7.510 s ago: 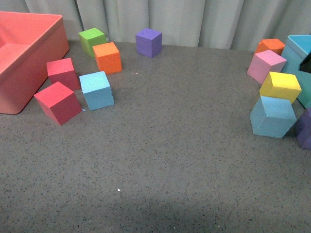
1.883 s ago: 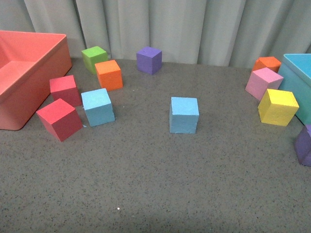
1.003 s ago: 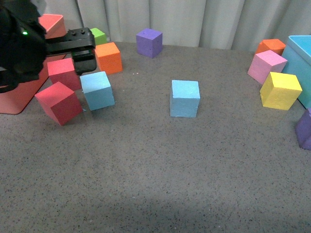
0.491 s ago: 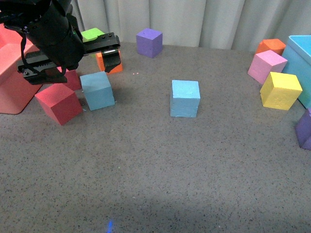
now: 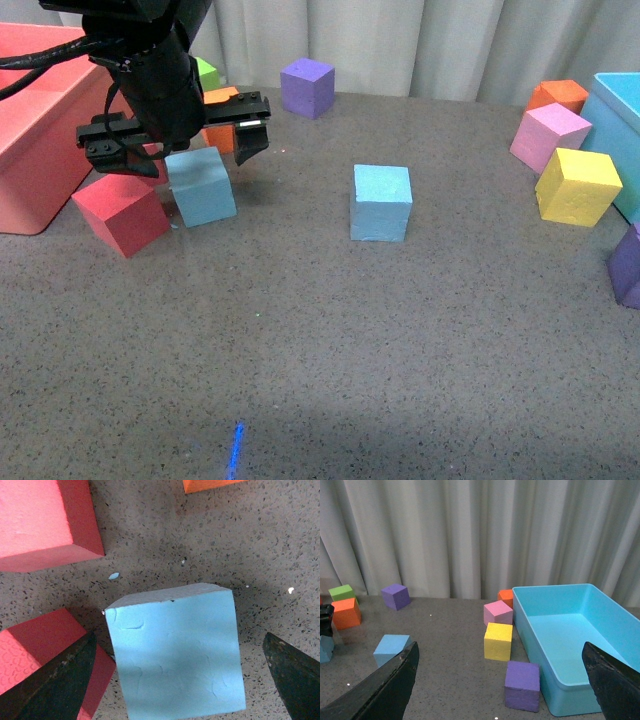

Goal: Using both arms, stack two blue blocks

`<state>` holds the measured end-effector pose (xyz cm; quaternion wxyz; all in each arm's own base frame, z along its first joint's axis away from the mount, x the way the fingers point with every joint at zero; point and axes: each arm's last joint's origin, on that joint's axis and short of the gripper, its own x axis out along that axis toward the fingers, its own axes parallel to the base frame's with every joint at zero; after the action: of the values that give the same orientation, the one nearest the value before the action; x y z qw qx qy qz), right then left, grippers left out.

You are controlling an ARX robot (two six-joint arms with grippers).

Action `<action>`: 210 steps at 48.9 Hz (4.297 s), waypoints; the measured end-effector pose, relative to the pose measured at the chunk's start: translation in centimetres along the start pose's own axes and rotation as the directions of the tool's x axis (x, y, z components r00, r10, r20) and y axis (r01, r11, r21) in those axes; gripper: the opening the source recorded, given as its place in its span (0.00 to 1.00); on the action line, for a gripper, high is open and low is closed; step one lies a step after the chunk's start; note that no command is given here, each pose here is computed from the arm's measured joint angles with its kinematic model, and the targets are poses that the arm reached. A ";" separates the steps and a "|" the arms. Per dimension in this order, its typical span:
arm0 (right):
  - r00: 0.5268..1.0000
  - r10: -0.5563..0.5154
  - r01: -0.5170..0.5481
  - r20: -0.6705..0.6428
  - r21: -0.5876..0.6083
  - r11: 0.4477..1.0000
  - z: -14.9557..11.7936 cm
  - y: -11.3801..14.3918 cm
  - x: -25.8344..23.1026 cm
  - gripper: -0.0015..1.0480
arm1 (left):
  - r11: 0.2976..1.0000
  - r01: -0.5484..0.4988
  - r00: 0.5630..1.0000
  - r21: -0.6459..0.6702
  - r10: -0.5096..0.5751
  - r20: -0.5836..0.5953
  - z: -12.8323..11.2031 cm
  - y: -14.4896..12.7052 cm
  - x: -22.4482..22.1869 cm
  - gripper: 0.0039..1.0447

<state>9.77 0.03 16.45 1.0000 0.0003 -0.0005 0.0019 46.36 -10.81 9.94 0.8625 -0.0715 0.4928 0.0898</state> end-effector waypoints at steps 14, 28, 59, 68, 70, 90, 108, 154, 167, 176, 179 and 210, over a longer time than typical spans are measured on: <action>1.000 0.000 0.000 0.000 0.000 1.000 0.0 0.0 0.0 0.91 | 0.999 -0.034 0.995 0.029 0.036 -0.096 -0.5 -1.0 2.3 0.68; 1.000 0.000 0.000 0.000 0.000 1.000 0.0 0.0 0.0 0.91 | 1.000 0.000 0.997 0.011 0.000 -0.079 -0.6 -1.5 1.5 0.47; 1.000 0.000 0.000 0.000 0.000 1.000 0.0 0.0 0.0 0.91 | 0.950 0.175 0.983 0.259 -0.184 0.010 -3.6 -13.7 -9.7 0.45; 1.000 0.000 0.000 0.000 0.000 1.000 0.0 0.0 0.0 0.91 | 0.936 0.172 0.983 0.308 -0.182 0.004 -4.4 -16.9 -9.4 0.45; 1.000 0.000 0.000 0.000 0.000 1.000 0.0 0.0 0.0 0.91 | 0.935 0.169 0.984 0.311 -0.179 0.004 -4.5 -17.2 -9.2 0.45; 1.000 0.000 0.000 0.000 0.000 1.000 0.0 0.0 0.0 0.91 | 0.938 0.125 0.991 0.325 -0.131 -0.002 -4.5 -17.4 -7.5 0.45; 1.000 0.000 0.000 0.000 0.000 1.000 0.0 0.0 0.0 0.91 | 0.927 0.124 0.992 0.355 -0.127 -0.016 -4.7 -17.3 -7.4 0.65; 1.000 -0.002 0.002 0.000 0.000 1.000 0.0 0.0 0.0 0.91 | 0.972 0.116 0.532 0.204 -0.234 0.814 -5.9 -2.7 -13.9 0.45; 1.000 0.000 0.000 0.000 0.000 1.000 0.0 0.0 0.0 0.91 | 0.972 0.098 0.514 0.215 -0.235 0.825 -12.6 8.1 -16.1 0.03; 1.000 0.000 0.000 0.000 0.000 1.000 0.0 0.0 0.0 0.91 | 0.972 0.093 0.512 0.215 -0.231 0.828 -15.8 11.9 -16.9 0.03; 1.000 0.000 0.000 0.000 0.000 1.000 0.0 0.0 0.0 0.91 | 0.974 0.089 0.516 0.209 -0.224 0.827 -16.5 12.7 -17.1 0.03; 1.000 -0.001 0.001 0.000 0.000 1.000 0.0 0.0 0.0 0.91 | 0.974 0.090 0.507 0.207 -0.224 0.832 -20.6 17.3 -20.1 0.03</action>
<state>9.77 0.03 16.45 1.0000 0.0003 -0.0005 0.0015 15.21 -0.06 16.30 1.0000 -0.0037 0.0051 0.0006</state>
